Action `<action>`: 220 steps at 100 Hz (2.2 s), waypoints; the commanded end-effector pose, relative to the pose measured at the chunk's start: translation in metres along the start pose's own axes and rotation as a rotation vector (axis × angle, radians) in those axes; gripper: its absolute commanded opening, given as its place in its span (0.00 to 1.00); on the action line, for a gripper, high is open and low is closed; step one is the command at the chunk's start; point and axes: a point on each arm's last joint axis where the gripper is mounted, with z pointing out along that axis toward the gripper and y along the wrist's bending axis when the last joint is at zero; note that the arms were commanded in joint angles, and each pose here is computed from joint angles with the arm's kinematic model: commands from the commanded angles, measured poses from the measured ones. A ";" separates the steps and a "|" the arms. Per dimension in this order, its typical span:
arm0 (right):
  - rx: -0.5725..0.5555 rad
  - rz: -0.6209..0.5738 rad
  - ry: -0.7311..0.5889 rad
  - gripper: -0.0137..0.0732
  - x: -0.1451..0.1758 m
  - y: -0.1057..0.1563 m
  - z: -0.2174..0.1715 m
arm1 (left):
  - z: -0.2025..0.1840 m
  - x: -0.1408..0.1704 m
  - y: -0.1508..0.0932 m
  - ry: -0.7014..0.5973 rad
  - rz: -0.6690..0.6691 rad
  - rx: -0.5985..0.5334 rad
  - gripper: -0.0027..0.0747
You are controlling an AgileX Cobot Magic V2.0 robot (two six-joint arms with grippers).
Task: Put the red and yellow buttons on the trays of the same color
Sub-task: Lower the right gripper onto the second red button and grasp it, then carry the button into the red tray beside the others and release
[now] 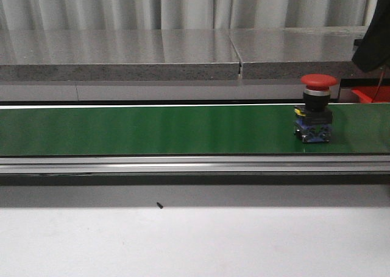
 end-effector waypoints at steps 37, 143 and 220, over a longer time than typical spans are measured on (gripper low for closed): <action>-0.037 0.005 -0.067 0.82 -0.014 -0.006 0.018 | -0.003 -0.014 0.001 -0.087 -0.016 -0.004 0.01; 0.221 0.001 -0.363 0.23 -0.037 -0.027 -0.008 | -0.003 -0.014 0.001 -0.087 -0.016 -0.004 0.01; 0.508 0.633 -0.471 0.23 0.039 -0.162 -0.069 | -0.003 -0.014 0.001 -0.087 -0.016 -0.004 0.01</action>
